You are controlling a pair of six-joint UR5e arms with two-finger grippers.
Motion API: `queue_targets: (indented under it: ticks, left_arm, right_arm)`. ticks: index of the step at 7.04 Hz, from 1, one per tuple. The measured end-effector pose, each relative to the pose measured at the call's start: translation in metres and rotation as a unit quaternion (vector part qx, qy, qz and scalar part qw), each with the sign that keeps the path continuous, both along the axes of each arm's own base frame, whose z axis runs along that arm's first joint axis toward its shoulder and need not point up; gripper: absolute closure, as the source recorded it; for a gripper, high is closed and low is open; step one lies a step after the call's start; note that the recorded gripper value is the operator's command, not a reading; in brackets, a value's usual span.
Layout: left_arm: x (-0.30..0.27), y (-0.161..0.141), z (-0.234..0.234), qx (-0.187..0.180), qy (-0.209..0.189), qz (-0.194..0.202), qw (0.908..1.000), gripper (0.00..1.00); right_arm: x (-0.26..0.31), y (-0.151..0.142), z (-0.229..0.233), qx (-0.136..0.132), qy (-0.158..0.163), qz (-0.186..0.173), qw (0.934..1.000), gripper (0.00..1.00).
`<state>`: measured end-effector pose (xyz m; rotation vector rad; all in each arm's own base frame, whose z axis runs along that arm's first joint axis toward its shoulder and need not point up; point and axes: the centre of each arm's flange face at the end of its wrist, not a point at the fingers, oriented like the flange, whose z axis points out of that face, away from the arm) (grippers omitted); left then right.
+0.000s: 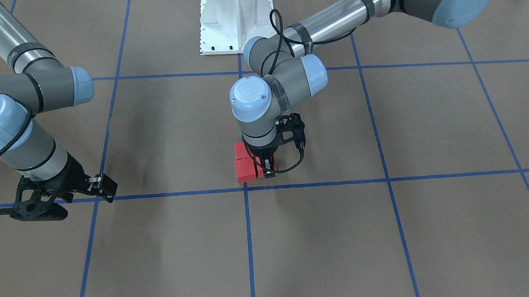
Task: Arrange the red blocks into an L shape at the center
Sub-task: 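Lower the held cube beside the farther center cube, on the left gripper's side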
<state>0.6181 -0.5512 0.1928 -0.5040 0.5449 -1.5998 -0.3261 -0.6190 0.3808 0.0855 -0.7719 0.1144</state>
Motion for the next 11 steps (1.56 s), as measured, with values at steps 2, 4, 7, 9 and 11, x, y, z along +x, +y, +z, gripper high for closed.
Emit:
queue_targets:
  ticks: [2,4,7,9,11]
  left_arm:
    - [0.0000,-0.0001,-0.0017,0.001,0.001,0.000,1.0000,0.52]
    - [0.0006,0.0004,-0.0033,0.002,0.002,0.000,1.0000,0.51]
    - [0.0009,0.0008,-0.0040,0.002,0.003,0.001,1.0000,0.16]
    - [0.0008,0.0010,-0.0047,0.003,0.004,0.001,1.0000,0.00]
    - [0.0004,0.0012,-0.0055,0.004,0.004,0.002,1.0000,0.00]
  right_arm:
    - [0.0002,0.0001,0.0013,0.000,0.001,-0.001,1.0000,0.01]
    - [0.0016,-0.0008,0.0018,0.001,0.002,0.000,1.0000,0.01]
    - [0.0032,-0.0017,0.0021,0.001,0.002,0.001,1.0000,0.01]
    - [0.0037,-0.0020,0.0023,0.001,0.002,0.001,1.0000,0.01]
    - [0.0044,-0.0024,0.0024,0.000,0.002,0.002,1.0000,0.01]
